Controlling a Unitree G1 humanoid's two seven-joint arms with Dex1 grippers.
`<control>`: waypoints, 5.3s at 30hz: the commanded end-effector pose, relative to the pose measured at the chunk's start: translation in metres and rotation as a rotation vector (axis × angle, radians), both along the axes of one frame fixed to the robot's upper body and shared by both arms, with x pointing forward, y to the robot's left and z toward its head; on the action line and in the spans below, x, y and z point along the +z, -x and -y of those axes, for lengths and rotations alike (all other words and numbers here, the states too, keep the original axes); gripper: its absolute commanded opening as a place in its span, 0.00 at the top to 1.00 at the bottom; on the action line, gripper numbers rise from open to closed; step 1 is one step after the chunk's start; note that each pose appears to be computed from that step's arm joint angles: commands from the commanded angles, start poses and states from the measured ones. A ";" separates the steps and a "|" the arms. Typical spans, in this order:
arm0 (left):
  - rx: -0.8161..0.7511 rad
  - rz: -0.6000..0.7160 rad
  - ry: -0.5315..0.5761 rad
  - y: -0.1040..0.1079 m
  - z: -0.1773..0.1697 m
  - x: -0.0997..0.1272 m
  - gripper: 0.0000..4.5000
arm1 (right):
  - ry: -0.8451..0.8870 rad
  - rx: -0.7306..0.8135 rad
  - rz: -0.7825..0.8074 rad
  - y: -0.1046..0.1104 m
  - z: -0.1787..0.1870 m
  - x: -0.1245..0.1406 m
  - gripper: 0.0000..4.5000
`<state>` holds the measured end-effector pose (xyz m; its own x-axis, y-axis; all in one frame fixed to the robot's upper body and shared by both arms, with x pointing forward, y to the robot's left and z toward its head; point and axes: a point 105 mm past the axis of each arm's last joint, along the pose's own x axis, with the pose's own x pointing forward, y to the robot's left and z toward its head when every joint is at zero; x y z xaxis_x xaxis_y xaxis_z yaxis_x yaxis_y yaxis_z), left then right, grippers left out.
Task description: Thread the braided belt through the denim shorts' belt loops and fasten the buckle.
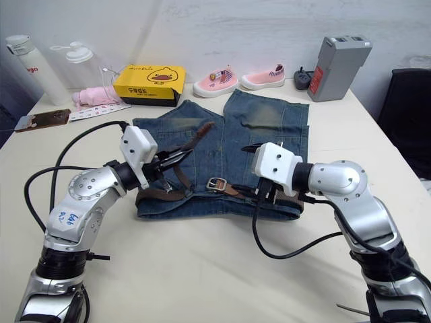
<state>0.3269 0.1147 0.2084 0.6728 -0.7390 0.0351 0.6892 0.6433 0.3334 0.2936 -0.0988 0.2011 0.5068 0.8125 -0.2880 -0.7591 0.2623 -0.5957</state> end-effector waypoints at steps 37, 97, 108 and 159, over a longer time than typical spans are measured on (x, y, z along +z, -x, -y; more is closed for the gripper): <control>0.031 -0.257 -0.186 0.029 -0.021 -0.063 1.00 | -0.206 -0.376 -0.206 -0.032 -0.033 -0.035 0.99; -0.106 -0.308 -0.237 0.009 0.049 -0.078 1.00 | -0.078 -0.116 -0.111 0.000 -0.024 0.012 0.26; -0.104 -0.274 -0.268 0.010 0.049 -0.078 1.00 | 0.369 0.013 0.378 -0.040 -0.029 -0.004 0.26; -0.007 -0.591 -0.257 -0.042 -0.091 -0.106 0.84 | 0.153 -0.368 0.423 -0.036 0.076 0.030 1.00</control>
